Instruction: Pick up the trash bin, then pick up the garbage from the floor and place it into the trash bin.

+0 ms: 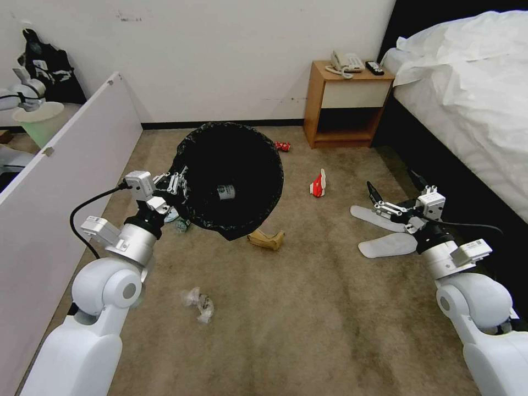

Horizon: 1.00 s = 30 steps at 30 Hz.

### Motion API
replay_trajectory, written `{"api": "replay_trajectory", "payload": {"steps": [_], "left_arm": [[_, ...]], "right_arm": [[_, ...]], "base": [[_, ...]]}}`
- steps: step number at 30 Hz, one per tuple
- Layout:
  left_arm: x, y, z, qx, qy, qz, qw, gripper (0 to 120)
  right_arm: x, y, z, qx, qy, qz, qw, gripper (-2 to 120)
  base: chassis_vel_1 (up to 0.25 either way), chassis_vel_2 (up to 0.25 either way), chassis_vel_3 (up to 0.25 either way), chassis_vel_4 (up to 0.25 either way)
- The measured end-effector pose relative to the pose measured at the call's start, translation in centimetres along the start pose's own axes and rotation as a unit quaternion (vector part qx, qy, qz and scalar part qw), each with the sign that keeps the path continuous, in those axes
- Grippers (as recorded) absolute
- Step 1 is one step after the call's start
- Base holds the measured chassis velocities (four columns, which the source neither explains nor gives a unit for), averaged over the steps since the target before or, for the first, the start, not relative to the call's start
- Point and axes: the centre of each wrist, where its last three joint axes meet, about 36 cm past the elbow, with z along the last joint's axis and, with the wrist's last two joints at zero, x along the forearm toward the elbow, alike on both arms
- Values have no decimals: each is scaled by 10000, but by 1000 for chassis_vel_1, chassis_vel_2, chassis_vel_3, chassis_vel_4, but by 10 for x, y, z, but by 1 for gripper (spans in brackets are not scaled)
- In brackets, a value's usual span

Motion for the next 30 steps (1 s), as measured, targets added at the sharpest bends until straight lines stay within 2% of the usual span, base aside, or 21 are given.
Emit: {"api": "replay_trajectory", "payload": {"steps": [13, 30], "left_arm": [[-3, -1, 3, 33, 4, -49, 10000, 3], [-9, -5, 5, 83, -34, -108, 9999, 3]], "right_arm": [[-1, 0, 6, 1, -104, -29, 9999, 100], [-3, -4, 9, 119, -134, -48, 9998, 100]], "base": [[121, 103, -108, -113], [0, 0, 0, 0]]}}
